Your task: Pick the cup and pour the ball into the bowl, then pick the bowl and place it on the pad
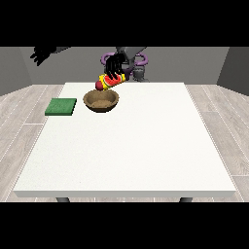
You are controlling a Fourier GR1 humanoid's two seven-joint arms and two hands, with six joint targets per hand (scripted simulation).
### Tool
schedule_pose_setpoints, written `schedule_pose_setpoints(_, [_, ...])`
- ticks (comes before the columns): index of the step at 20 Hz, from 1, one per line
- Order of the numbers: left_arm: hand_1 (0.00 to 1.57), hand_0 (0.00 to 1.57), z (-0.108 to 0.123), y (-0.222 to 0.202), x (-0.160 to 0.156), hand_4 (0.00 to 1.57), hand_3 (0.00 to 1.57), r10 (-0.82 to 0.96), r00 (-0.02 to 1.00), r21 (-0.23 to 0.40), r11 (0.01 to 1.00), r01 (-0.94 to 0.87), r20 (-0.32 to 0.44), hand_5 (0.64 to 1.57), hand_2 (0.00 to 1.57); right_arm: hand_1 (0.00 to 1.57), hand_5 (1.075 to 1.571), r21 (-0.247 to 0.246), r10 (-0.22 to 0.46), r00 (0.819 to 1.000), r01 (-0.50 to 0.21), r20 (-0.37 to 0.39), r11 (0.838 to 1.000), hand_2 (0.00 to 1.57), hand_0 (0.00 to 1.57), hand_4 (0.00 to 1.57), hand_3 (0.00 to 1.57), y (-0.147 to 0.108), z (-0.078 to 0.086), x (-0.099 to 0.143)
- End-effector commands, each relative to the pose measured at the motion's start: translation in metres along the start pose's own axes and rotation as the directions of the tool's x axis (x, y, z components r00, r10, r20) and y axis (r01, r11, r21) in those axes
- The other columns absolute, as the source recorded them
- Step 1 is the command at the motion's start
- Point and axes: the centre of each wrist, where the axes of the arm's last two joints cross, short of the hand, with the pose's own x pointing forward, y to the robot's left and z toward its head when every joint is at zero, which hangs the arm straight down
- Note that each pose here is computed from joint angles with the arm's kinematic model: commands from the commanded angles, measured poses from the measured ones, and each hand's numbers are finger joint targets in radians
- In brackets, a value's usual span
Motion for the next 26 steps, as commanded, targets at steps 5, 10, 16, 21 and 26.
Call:
schedule_pose_setpoints(5, [0.17,0.17,0.018,0.000,0.015,1.13,1.57,-0.161,0.979,-0.052,0.984,0.169,0.123,1.570,1.19,0.00,1.548,0.004,0.010,0.999,-0.010,-0.041,1.000,0.00,0.00,0.69,0.27,0.011,0.000,-0.008])
schedule_pose_setpoints(10, [0.00,0.00,0.003,0.034,-0.001,1.04,1.49,-0.004,0.999,0.030,1.000,0.003,0.043,1.567,1.15,0.00,1.551,-0.054,0.017,1.000,-0.018,-0.016,0.998,0.00,0.00,0.74,0.11,0.018,-0.006,-0.011])
schedule_pose_setpoints(16, [0.95,0.95,-0.003,0.028,-0.084,1.30,1.08,0.569,0.816,0.090,0.822,-0.563,-0.097,1.556,1.37,0.00,1.551,-0.143,0.011,0.998,-0.020,-0.060,0.990,0.00,0.00,0.74,0.11,-0.007,0.019,-0.023])
schedule_pose_setpoints(21, [0.00,0.00,-0.017,0.068,-0.129,1.16,0.00,0.924,0.369,0.243,0.383,-0.891,-0.100,1.561,0.00,0.00,1.556,-0.163,-0.008,0.999,0.000,-0.047,0.987,0.00,0.00,0.79,0.00,0.009,0.011,-0.026])
schedule_pose_setpoints(26, [0.00,0.00,-0.014,0.077,-0.193,1.06,0.00,1.000,-0.012,0.203,-0.007,-0.979,-0.022,1.570,0.00,0.00,1.558,-0.224,-0.032,0.995,0.009,-0.098,0.975,0.00,0.00,0.78,0.00,0.017,0.026,-0.059])
